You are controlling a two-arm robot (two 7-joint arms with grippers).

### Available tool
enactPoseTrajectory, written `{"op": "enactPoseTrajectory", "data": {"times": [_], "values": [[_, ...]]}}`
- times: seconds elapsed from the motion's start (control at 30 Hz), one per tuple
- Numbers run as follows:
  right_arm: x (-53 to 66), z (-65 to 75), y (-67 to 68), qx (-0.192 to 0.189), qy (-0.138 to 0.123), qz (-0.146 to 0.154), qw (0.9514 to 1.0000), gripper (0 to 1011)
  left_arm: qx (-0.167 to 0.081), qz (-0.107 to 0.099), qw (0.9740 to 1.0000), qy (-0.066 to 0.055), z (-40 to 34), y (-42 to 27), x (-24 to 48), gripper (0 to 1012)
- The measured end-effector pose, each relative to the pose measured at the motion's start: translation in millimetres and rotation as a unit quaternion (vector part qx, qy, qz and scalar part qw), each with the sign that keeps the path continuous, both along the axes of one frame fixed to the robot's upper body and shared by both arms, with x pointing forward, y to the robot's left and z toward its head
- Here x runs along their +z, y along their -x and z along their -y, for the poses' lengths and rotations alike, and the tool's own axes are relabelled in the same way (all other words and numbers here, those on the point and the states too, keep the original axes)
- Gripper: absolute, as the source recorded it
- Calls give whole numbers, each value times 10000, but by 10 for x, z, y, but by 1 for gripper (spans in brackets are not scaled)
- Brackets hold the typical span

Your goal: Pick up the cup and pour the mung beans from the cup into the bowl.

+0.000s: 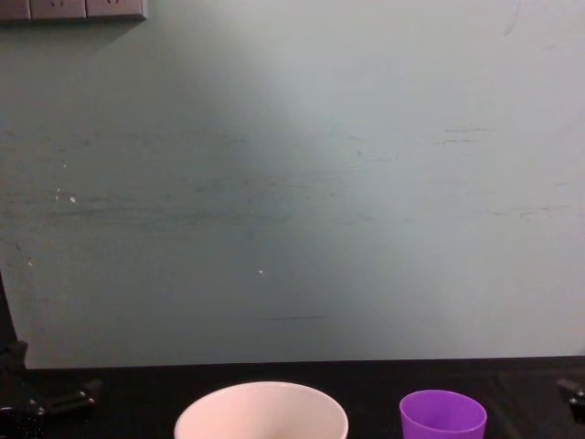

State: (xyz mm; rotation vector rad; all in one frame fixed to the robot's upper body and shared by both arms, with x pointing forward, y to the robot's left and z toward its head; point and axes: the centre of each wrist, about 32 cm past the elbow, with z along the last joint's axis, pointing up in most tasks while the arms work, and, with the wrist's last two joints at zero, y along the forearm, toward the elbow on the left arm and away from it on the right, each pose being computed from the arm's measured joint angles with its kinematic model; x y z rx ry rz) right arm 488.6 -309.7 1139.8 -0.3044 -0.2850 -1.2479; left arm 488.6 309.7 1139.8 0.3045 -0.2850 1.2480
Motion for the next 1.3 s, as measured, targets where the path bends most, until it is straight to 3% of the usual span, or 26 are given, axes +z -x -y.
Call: {"op": "enactPoseTrajectory", "data": {"times": [1.3], "values": [[0, 0, 0, 0, 0, 0, 10000, 1003, 0, 0, 10000, 0, 0, 0, 0, 1000]]}}
